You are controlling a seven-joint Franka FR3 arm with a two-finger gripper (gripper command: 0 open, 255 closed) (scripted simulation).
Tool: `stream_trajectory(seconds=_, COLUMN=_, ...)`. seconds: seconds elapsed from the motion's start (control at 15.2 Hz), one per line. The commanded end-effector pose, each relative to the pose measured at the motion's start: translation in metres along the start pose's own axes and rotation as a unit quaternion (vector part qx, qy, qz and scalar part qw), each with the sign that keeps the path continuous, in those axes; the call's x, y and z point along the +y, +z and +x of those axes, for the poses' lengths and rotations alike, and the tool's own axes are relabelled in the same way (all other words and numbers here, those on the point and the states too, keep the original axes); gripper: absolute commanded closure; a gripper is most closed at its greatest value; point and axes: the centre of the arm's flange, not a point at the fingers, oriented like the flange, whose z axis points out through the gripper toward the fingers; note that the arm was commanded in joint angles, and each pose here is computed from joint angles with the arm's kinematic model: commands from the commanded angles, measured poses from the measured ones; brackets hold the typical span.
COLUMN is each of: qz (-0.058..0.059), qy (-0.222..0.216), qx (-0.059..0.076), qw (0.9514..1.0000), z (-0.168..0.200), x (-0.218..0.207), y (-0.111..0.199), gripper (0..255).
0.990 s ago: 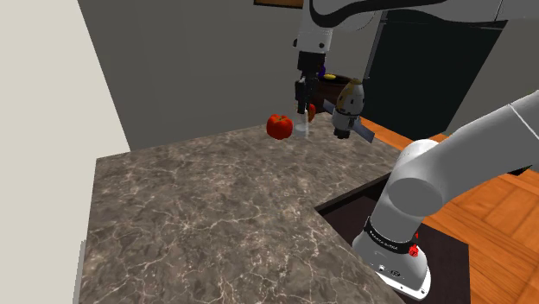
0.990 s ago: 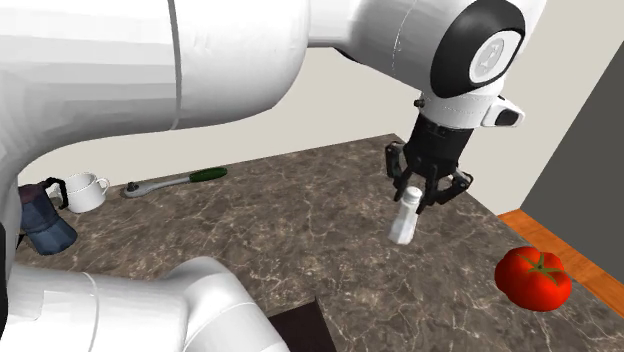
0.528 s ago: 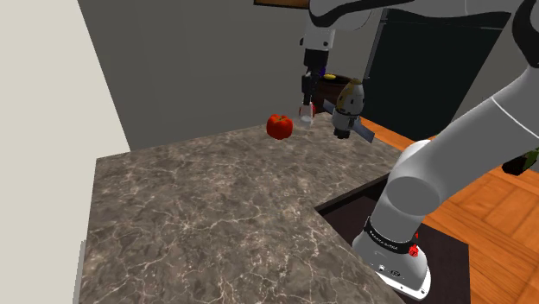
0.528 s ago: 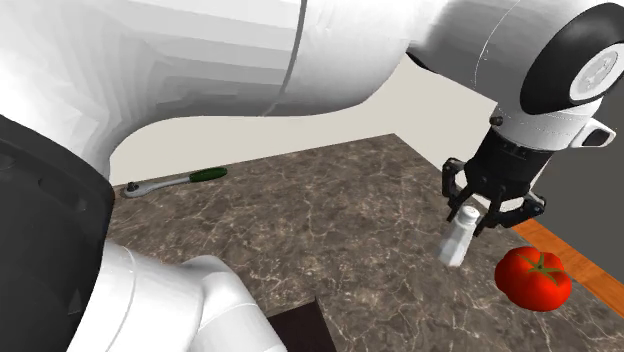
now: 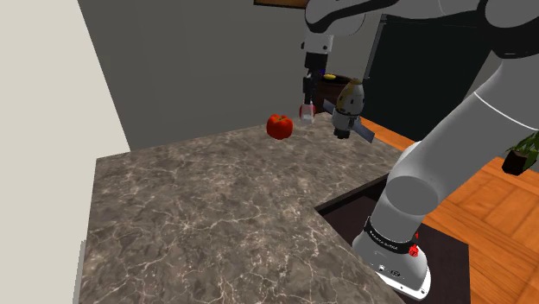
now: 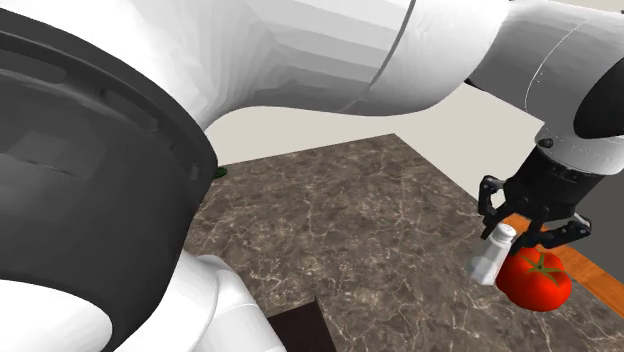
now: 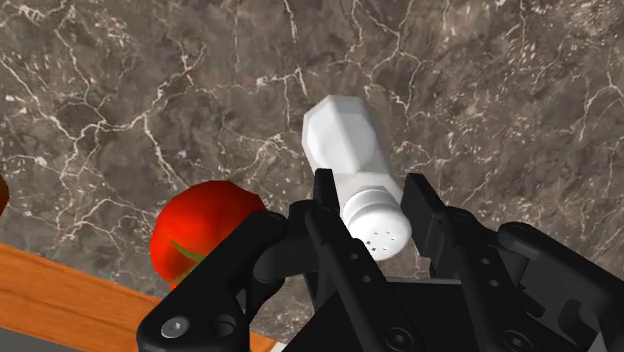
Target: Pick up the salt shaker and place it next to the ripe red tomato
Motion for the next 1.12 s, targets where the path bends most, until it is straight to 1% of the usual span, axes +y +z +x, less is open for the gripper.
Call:
stream_trajectory(seconds=0.0, qz=0.000, qy=0.000, qx=0.000, qw=1.0000, z=-0.001, x=0.002, y=0.012, gripper=255)
stream_trajectory(seconds=1.06, qz=0.000, qy=0.000, qx=0.000, qw=1.0000, z=0.002, x=0.010, y=0.096, gripper=255)
